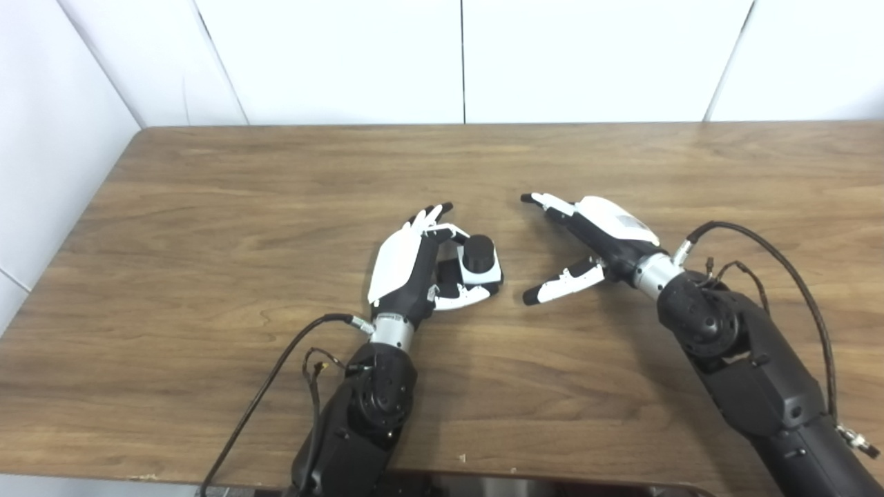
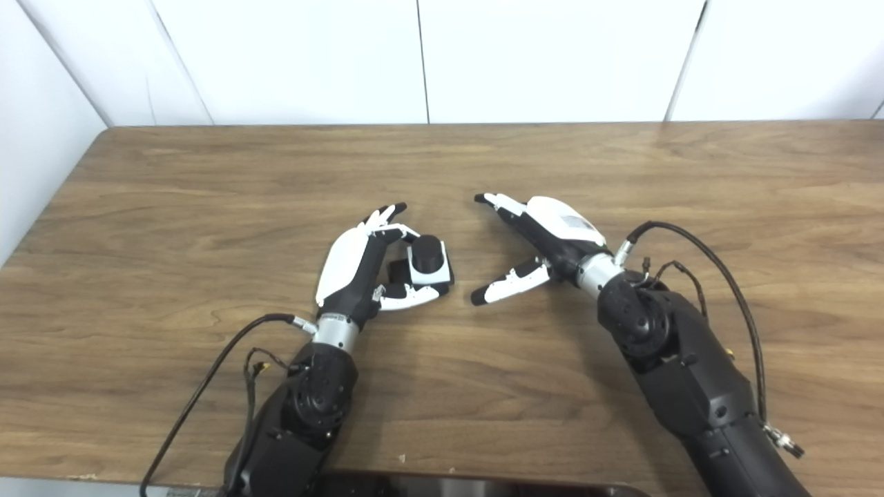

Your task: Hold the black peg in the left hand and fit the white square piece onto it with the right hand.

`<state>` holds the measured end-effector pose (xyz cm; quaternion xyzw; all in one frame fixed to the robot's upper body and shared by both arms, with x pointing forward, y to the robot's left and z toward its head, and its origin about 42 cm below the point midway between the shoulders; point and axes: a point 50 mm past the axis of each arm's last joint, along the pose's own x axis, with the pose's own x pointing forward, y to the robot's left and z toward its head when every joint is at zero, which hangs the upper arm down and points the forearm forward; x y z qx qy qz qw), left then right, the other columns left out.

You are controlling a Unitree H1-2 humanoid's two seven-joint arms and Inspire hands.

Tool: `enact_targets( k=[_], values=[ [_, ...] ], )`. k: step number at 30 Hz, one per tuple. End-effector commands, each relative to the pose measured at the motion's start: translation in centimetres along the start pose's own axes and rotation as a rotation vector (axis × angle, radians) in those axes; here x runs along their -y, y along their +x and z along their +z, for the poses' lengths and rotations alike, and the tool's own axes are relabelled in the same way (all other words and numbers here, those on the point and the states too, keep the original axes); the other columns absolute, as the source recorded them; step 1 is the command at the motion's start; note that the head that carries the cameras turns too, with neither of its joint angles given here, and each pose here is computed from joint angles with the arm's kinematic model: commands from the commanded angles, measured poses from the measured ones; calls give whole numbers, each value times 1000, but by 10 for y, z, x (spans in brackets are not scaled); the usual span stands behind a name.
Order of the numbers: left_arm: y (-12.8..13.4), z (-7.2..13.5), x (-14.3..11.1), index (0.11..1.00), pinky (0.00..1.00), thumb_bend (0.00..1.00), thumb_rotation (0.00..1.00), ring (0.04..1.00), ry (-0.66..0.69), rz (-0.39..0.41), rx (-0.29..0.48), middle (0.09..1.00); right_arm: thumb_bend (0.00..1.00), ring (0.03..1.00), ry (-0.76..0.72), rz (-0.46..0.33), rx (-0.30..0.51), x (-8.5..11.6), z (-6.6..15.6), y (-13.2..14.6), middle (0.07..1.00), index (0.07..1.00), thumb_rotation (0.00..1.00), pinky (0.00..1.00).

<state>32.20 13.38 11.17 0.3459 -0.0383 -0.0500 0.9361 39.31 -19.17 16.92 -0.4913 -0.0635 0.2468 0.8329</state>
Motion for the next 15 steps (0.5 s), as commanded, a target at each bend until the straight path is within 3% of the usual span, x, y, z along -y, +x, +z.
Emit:
enact_targets(
  k=[1,15],
  values=[
    [-4,-13,0,490,1000,518,81,986,36,-33,-23,951,972,947,-18,-69,18,23,2,-1,964,944,448,966],
    [-4,-17,-3,490,1000,517,83,983,37,-33,-15,947,952,964,8,-153,-7,37,-4,-18,961,927,420,960]
  ],
)
